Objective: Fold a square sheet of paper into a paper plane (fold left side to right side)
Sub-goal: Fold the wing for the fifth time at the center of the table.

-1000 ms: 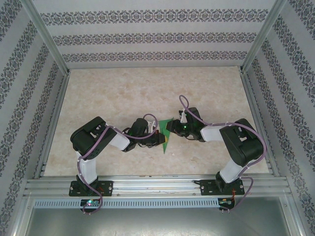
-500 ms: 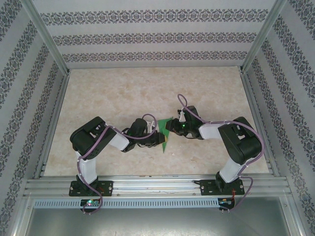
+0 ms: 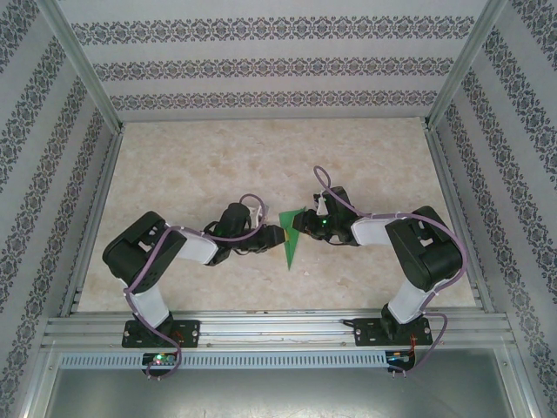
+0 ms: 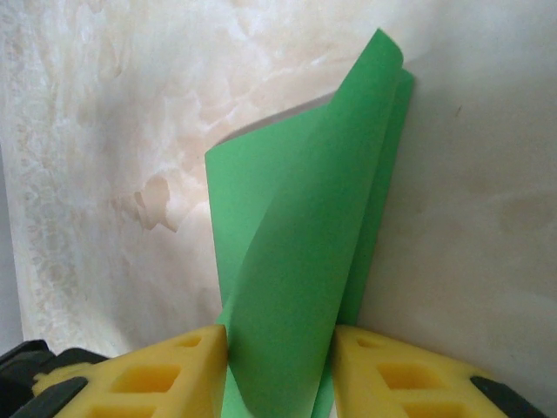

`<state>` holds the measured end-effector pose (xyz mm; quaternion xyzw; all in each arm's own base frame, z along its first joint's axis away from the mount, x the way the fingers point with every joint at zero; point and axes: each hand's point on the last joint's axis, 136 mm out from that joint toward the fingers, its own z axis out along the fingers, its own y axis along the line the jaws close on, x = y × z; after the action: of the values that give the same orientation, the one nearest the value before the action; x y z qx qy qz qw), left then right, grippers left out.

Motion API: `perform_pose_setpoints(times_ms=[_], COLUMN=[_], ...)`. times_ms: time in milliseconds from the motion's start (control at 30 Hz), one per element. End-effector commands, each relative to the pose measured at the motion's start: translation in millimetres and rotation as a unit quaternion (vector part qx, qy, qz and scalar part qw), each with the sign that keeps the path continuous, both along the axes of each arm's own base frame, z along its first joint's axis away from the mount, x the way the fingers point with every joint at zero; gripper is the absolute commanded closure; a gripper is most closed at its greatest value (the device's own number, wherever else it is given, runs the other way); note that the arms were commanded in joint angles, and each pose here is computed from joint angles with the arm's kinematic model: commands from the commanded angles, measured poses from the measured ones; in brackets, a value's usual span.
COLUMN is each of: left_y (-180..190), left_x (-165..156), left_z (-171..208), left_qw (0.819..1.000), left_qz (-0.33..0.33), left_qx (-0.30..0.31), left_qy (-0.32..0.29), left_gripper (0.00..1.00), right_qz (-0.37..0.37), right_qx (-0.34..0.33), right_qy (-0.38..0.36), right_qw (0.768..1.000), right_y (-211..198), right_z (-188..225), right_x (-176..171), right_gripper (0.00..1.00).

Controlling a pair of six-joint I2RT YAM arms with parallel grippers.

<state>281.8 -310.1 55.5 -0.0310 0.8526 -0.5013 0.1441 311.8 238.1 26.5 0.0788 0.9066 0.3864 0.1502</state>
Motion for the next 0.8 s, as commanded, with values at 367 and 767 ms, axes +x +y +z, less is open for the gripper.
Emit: perform_pose_setpoints(times_ms=[367,767], left_y=[-11.0,-3.8], left_x=[23.3,30.8], left_z=[-14.4,-23.0], left_qw=[1.0,0.999], left_qz=[-0.016,0.002], left_qx=[0.019,0.036], left_qy=[0.005,-0.002], left_gripper=[0.61,0.88], right_qz=[0.006,0.012], right_qx=[-0.032,-0.041], right_qy=[0.026,0.038], right_qw=[0.999,0.998], right_y=[-0.3,-0.6], right_z=[-28.1,-34.3], right_x=[-8.5,-11.2], right_gripper=[0.62,0.62])
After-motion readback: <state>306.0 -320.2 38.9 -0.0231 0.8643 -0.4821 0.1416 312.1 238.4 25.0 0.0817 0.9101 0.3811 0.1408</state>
